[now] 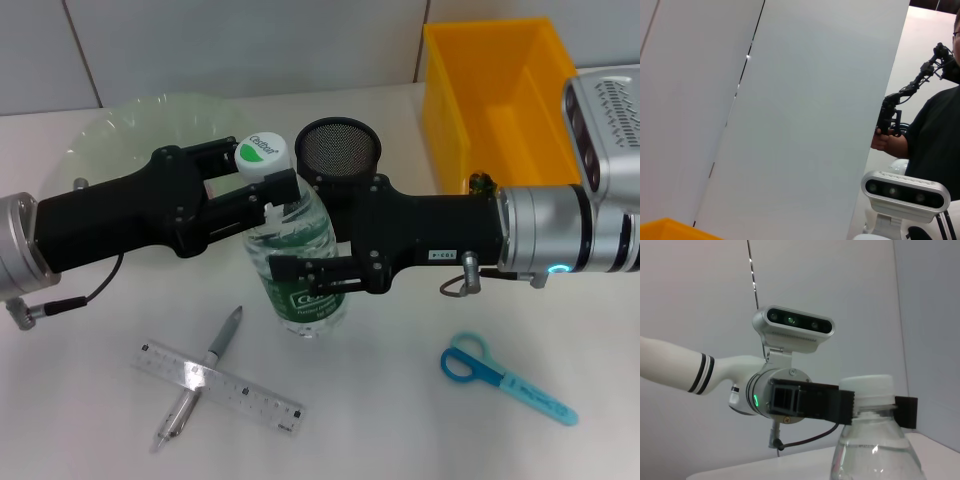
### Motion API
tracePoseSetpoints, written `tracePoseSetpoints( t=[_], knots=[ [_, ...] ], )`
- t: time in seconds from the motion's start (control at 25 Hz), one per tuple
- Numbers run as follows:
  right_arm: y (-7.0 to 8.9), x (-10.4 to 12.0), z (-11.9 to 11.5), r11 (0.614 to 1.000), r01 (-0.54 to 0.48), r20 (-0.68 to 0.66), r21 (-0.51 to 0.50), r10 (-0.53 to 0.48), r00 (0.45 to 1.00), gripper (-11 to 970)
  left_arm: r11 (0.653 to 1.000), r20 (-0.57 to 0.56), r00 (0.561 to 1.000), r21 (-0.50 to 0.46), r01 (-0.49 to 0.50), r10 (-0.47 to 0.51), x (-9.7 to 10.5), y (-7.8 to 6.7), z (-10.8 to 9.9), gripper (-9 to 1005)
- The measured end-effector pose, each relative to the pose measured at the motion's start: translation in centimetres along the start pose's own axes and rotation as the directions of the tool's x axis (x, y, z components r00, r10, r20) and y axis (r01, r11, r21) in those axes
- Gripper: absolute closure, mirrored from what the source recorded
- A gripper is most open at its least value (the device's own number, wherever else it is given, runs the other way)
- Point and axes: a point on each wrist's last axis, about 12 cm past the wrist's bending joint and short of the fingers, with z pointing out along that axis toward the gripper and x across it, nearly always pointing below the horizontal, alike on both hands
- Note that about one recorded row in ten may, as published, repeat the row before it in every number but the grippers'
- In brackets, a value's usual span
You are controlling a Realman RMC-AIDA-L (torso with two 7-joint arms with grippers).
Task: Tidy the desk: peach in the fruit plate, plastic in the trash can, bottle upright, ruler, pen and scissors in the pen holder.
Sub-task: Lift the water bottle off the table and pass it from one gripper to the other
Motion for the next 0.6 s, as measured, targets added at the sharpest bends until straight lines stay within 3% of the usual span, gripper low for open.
tracePoseSetpoints(
  t=[0.6],
  knots=[
    [0.03, -0.21, 0.35, 1.0, 0.011, 0.007, -0.014, -0.011, 1.0, 213, 1.0, -0.013, 1.0, 0.005, 0.001, -0.001, 0.13, 0.01, 0.28, 532]
  ],
)
